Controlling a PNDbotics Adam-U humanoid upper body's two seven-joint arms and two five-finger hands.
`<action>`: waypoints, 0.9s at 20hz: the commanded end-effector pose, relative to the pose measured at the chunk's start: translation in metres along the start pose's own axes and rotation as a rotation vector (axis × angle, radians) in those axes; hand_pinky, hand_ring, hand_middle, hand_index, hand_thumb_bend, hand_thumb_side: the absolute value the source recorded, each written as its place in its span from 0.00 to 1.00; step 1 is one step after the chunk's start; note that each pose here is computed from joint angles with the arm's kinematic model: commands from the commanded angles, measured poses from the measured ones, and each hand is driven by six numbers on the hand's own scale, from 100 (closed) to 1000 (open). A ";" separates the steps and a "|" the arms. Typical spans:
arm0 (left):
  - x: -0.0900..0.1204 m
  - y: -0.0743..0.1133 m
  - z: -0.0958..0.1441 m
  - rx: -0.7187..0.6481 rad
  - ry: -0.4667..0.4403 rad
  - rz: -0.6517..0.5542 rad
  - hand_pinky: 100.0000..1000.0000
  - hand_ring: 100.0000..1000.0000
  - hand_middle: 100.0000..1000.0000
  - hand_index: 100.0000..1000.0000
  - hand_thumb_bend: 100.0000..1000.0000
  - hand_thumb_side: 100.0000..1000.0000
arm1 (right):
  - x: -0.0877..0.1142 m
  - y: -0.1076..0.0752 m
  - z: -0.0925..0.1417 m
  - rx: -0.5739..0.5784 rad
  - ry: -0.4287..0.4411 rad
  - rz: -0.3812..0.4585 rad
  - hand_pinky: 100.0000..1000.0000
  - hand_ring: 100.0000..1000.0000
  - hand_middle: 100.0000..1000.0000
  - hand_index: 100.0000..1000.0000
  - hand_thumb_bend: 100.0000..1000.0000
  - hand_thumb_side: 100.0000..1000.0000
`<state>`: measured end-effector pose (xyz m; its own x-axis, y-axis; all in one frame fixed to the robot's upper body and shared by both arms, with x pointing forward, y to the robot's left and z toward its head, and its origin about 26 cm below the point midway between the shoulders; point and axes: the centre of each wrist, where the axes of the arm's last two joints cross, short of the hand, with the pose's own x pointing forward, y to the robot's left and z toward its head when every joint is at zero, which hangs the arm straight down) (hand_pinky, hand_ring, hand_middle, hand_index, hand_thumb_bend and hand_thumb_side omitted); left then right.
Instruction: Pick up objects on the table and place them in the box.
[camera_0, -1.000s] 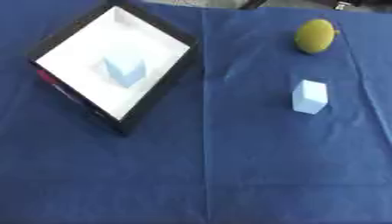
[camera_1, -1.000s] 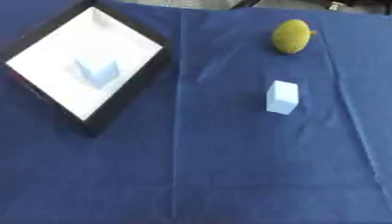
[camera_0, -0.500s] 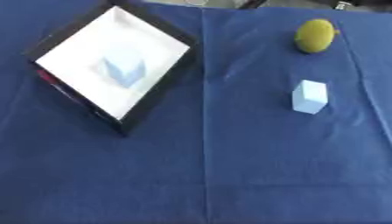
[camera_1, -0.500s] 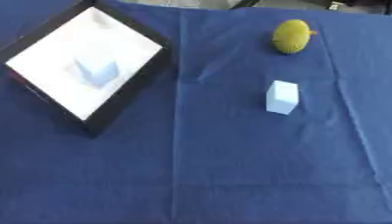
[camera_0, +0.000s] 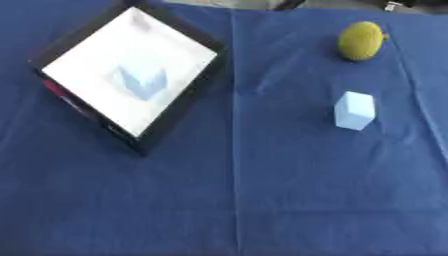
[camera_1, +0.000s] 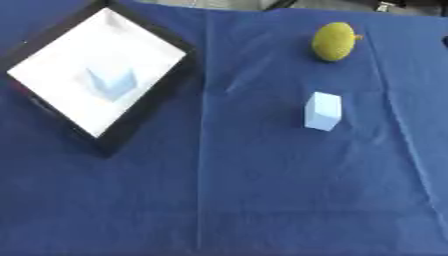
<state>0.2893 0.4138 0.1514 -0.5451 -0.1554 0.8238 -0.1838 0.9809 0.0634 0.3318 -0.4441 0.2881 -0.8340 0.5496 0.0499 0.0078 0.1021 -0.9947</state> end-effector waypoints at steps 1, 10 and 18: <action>0.009 0.003 -0.009 -0.033 -0.025 -0.025 0.52 0.86 0.73 0.65 0.00 0.60 | 0.008 -0.008 -0.007 0.124 -0.054 0.067 1.00 0.88 0.76 0.91 0.00 0.36; 0.008 0.000 -0.009 -0.055 -0.020 -0.016 0.52 0.87 0.73 0.65 0.00 0.60 | 0.012 0.004 -0.037 0.211 -0.122 0.060 1.00 0.88 0.77 0.91 0.00 0.33; 0.007 -0.002 -0.009 -0.068 -0.013 -0.012 0.52 0.87 0.73 0.65 0.00 0.61 | 0.015 0.010 -0.068 0.290 -0.192 0.053 1.00 0.89 0.78 0.92 0.00 0.33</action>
<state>0.2932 0.4087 0.1499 -0.5356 -0.1444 0.8320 -0.1363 0.9871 0.0836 0.3589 -0.3779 0.2745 -0.8687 0.4872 0.0895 -0.1019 0.0010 -0.9948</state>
